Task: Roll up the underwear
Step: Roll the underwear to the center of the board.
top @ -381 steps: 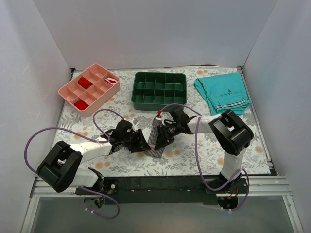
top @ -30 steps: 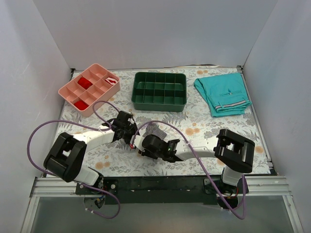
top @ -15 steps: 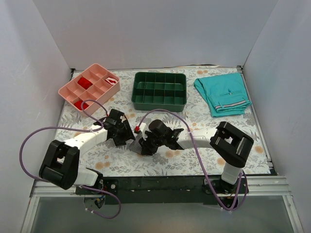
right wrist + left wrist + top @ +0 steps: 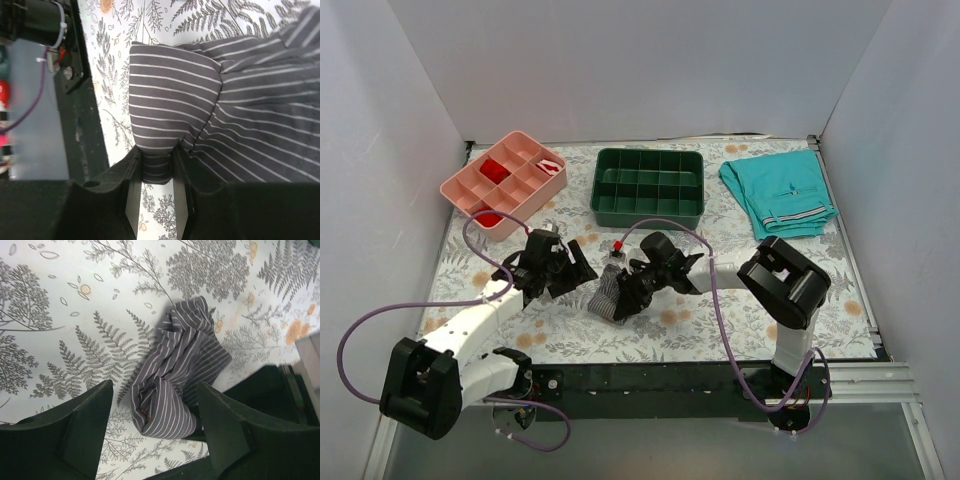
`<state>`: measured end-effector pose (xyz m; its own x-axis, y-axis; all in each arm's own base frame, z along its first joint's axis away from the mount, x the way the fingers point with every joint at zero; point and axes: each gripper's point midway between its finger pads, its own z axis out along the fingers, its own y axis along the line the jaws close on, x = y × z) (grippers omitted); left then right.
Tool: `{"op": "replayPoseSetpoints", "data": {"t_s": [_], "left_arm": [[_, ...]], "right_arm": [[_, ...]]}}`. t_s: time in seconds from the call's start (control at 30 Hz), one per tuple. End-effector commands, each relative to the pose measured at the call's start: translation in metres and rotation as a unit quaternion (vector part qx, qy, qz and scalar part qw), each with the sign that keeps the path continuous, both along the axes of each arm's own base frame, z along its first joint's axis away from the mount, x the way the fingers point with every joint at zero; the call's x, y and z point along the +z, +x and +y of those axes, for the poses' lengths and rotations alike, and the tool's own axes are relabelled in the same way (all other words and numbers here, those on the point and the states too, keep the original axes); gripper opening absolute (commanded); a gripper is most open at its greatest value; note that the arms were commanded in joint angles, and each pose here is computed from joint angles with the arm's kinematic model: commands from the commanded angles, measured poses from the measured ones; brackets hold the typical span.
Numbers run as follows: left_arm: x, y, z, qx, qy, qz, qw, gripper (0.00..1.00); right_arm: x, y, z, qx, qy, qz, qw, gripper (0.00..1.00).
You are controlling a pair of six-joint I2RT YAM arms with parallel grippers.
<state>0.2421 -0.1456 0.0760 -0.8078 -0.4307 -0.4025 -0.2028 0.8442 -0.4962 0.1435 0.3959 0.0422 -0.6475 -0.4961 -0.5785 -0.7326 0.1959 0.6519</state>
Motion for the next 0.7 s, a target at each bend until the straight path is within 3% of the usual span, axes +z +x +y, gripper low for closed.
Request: {"op": "replayPoseSetpoints", "data": {"t_s": [0.0,0.23,0.67], "left_arm": [[0.013,-0.007,-0.013,-0.043,-0.043,-0.037,0.997,0.68],[0.016,-0.019,-0.024,-0.074,-0.077,-0.046,0.993,0.7],[-0.018,-0.045,-0.037,-0.092,-0.066,0.0,0.994,0.65]], "right_arm": [[-0.01,-0.008,-0.018,-0.009,-0.01,0.105,0.994,0.01],[-0.006,0.006,-0.019,-0.036,-0.004,0.17,0.985,0.01],[-0.013,0.024,-0.024,-0.077,-0.029,0.236,0.968,0.01]]}}
